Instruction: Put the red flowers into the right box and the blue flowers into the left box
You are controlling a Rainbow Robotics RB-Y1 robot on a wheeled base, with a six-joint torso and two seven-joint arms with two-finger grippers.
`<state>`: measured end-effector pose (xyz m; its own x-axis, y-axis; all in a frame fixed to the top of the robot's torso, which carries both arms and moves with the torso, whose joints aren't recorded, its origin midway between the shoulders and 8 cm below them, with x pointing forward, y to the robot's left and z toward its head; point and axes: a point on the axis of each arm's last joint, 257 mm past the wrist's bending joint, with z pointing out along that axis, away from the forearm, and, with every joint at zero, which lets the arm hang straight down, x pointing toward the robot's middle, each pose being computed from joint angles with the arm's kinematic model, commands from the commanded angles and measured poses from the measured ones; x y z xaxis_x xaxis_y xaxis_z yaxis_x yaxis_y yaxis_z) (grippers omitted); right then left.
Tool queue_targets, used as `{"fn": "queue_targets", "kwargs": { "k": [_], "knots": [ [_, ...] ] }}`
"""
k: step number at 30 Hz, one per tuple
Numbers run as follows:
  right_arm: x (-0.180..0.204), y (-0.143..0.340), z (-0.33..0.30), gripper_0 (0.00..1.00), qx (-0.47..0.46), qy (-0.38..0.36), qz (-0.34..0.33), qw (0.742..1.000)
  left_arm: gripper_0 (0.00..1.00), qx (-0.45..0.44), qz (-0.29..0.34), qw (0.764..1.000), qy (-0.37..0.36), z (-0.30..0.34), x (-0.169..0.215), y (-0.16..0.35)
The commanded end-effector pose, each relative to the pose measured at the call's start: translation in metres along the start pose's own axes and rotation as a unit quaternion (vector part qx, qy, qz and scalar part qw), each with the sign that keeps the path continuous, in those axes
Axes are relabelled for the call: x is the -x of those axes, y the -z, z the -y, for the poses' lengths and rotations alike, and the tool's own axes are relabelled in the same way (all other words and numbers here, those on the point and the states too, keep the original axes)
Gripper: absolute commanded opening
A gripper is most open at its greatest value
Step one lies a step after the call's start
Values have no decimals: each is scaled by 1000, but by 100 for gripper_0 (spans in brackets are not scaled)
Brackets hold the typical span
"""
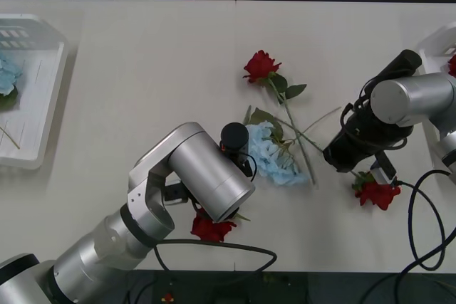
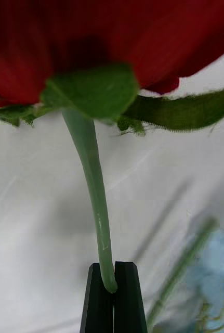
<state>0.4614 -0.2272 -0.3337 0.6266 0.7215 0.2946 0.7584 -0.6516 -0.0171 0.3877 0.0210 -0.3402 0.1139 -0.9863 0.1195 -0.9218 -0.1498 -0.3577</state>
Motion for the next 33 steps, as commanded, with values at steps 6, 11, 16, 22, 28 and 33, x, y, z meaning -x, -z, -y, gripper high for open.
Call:
{"fn": "queue_targets", "kwargs": {
  "k": [6, 11, 16, 22, 28, 33],
  "knots": [
    [42, 59, -45, 0, 36, 99, 39, 994, 100, -9, 25, 999, 19, 1, 33, -11],
    [72, 78, -67, 0, 48, 178, 75, 980, 100, -8, 39, 999, 25, 6, 51, -13],
    [111, 96, -68, 0, 17, 324, 144, 935, 100, -4, 59, 998, 25, 1, 72, -20],
    [129, 118, -50, 0, -10, 496, 219, 840, 100, 7, 72, 997, 18, -8, 91, -26],
    [137, 159, -56, 0, -24, 607, 259, 751, 100, 30, 76, 996, 17, -20, 97, -33],
    [140, 199, -105, 0, -16, 700, 275, 659, 100, 47, 77, 996, 14, -29, 99, -47]
  ]
}}
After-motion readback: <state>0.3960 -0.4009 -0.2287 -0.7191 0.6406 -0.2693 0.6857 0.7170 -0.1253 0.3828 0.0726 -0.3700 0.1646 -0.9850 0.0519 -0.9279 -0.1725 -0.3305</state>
